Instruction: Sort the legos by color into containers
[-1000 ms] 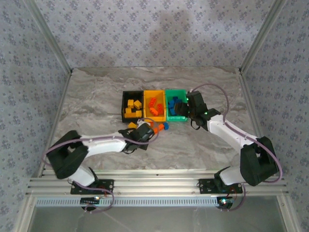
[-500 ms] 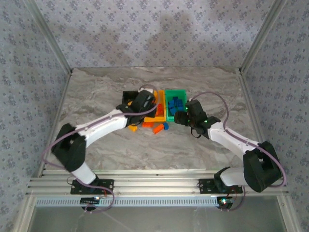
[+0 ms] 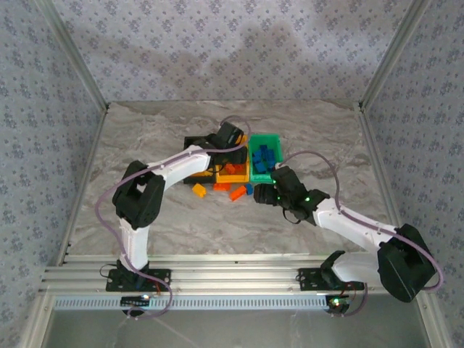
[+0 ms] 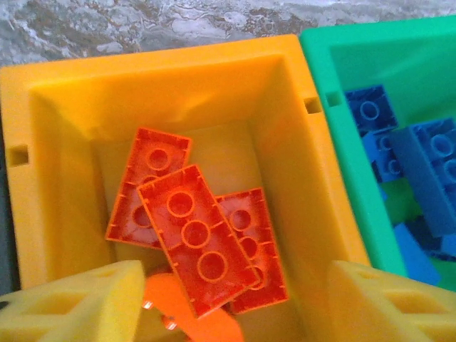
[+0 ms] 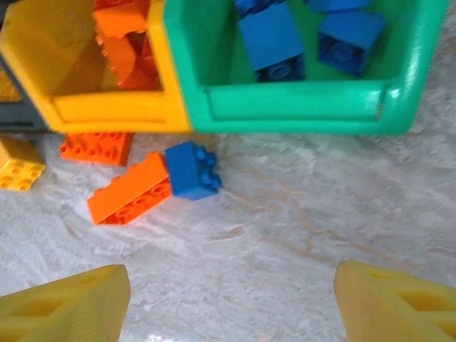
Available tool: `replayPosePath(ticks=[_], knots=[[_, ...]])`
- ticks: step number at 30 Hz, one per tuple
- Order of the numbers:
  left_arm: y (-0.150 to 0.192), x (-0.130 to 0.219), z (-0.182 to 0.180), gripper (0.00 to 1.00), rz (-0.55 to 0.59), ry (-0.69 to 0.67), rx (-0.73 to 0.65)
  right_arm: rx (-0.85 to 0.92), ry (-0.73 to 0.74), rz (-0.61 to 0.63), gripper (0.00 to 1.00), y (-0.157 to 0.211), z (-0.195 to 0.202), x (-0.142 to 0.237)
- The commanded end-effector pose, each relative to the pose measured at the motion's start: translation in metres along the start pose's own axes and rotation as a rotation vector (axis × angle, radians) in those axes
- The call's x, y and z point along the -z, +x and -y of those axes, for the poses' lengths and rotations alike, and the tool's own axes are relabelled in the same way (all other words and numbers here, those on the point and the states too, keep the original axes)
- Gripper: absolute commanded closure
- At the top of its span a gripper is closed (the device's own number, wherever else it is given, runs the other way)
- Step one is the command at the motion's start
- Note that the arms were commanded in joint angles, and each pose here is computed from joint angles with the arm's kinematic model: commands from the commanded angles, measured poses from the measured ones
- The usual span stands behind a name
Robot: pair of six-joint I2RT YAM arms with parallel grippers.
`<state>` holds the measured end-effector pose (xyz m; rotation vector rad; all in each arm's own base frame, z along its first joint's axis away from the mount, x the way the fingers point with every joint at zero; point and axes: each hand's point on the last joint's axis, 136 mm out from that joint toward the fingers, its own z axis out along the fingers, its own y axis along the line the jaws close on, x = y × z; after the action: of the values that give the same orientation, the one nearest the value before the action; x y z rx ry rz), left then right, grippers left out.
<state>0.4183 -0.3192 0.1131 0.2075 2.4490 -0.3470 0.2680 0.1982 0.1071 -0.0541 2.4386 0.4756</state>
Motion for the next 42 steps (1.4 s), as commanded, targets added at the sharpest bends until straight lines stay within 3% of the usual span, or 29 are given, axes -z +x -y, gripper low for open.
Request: replayPosePath(ticks=[1, 6, 10, 16, 23, 34, 42], knots=[[-0.03, 0.041, 0.022, 0.25, 0.081, 0.104, 0.03, -0.032, 0.008, -0.006, 0.22, 0.009, -0.003, -0.005], [-0.029, 0.098, 0.038, 0.18, 0.161, 0.211, 0.034, 0.006, 0.016, -0.03, 0.26, 0.012, -0.012, -0.025], [0.005, 0.13, 0.032, 0.1, 0.168, 0.234, 0.02, 0.044, 0.01, -0.044, 0.31, 0.005, -0.019, -0.045], [0.07, 0.168, -0.005, 0.01, 0.175, 0.184, 0.019, -0.008, 0.032, -0.026, 0.25, -0.005, -0.037, -0.058], [0.126, 0.186, -0.061, 0.01, 0.202, 0.122, 0.151, -0.125, 0.138, -0.038, 0.22, 0.001, -0.056, -0.078], [0.14, 0.213, -0.099, 0.0, 0.302, 0.094, 0.216, -0.23, 0.293, -0.104, 0.34, 0.024, -0.043, -0.098], [0.14, 0.22, -0.108, 0.0, 0.333, 0.072, 0.216, -0.246, 0.372, -0.183, 0.54, 0.057, -0.018, -0.094]])
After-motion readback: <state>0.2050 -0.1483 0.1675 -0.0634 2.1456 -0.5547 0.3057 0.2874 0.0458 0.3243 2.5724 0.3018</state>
